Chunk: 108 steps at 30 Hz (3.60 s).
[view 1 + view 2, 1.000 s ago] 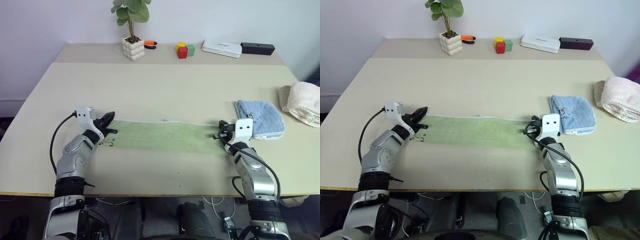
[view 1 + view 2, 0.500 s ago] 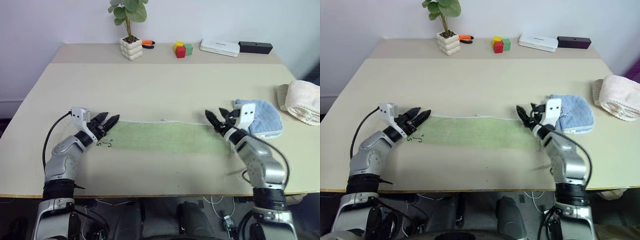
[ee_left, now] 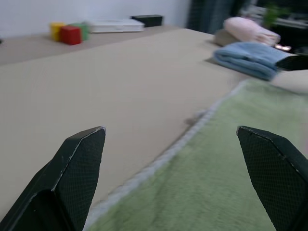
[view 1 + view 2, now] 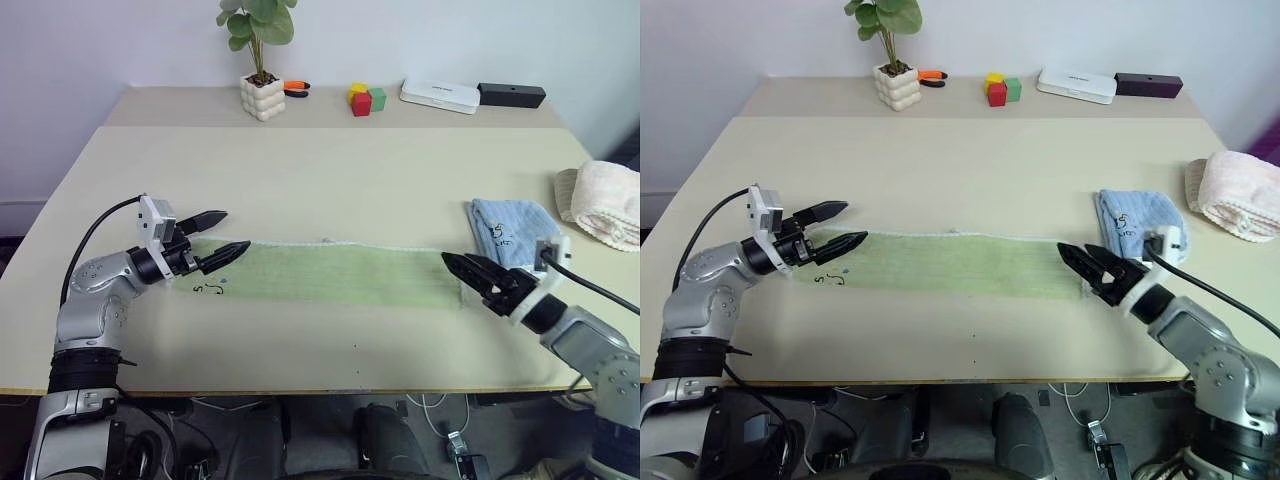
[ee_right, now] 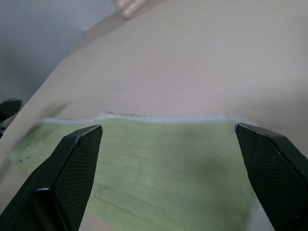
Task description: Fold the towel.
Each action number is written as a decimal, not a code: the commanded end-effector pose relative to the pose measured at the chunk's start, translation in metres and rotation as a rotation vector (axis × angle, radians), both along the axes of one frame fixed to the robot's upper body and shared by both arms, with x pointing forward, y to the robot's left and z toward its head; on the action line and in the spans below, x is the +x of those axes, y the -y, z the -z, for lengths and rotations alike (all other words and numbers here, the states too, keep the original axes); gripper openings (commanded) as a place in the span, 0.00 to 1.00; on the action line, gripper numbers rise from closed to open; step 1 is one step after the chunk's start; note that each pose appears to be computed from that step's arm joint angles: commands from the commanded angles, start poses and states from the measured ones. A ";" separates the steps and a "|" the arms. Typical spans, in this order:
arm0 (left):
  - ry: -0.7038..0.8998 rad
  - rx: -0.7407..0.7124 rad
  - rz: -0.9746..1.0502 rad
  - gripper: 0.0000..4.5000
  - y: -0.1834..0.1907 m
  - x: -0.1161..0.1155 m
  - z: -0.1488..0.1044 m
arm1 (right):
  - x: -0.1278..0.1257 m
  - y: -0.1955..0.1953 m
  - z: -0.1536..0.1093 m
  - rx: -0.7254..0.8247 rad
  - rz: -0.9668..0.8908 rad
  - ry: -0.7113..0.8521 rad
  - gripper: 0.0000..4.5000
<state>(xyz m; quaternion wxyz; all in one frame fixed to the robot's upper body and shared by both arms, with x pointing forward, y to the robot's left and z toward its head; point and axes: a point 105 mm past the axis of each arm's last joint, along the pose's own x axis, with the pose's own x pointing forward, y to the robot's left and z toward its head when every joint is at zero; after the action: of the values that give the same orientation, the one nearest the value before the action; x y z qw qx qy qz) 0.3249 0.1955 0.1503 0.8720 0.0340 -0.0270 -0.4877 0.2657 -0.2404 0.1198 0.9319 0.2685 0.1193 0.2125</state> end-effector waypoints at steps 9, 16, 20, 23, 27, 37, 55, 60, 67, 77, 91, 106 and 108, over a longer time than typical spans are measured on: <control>0.035 0.081 0.253 0.99 0.018 -0.012 -0.008 | -0.060 -0.005 0.023 0.245 0.149 -0.166 1.00; 0.026 0.075 0.273 0.99 0.022 -0.013 -0.006 | -0.054 -0.016 0.025 0.391 0.182 -0.204 1.00; 0.031 0.076 0.259 0.99 0.021 -0.016 -0.006 | -0.054 -0.019 0.039 0.379 0.184 -0.272 1.00; 0.031 0.076 0.243 0.99 0.017 -0.020 -0.006 | -0.053 -0.018 0.040 0.383 0.184 -0.271 1.00; 0.020 0.063 0.221 0.99 0.016 -0.024 -0.004 | -0.055 -0.010 0.039 0.392 0.194 -0.265 1.00; 0.024 0.052 0.207 0.99 0.020 -0.021 -0.003 | -0.061 -0.007 0.055 0.357 0.195 -0.328 1.00; 0.045 0.058 0.159 1.00 0.018 -0.017 -0.005 | -0.009 -0.021 0.064 0.407 0.272 -0.310 0.88; 0.045 0.060 0.151 1.00 0.018 -0.018 -0.004 | 0.002 -0.020 0.060 0.419 0.276 -0.290 0.35; 0.050 0.054 0.130 1.00 0.016 -0.017 -0.004 | 0.012 -0.013 0.046 0.365 0.275 -0.243 0.01; 0.060 0.043 0.119 1.00 0.016 -0.015 -0.005 | 0.032 -0.015 -0.004 -0.019 0.077 -0.014 0.01; 0.064 0.040 0.113 1.00 0.015 -0.016 -0.006 | 0.021 -0.088 -0.037 -0.303 -0.305 0.174 0.01; 0.033 0.071 0.150 1.00 -0.003 -0.041 -0.017 | 0.022 -0.172 -0.018 -0.254 -0.573 0.164 0.01; 0.023 0.082 0.150 1.00 -0.006 -0.046 -0.017 | 0.023 -0.180 -0.019 -0.235 -0.588 0.169 0.01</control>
<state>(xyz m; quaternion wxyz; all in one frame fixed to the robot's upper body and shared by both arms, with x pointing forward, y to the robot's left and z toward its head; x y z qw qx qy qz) 0.2835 0.1990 0.1549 0.8325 0.0618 -0.0025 -0.5505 0.2887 -0.0664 0.1295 0.8656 0.0984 0.1546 0.4660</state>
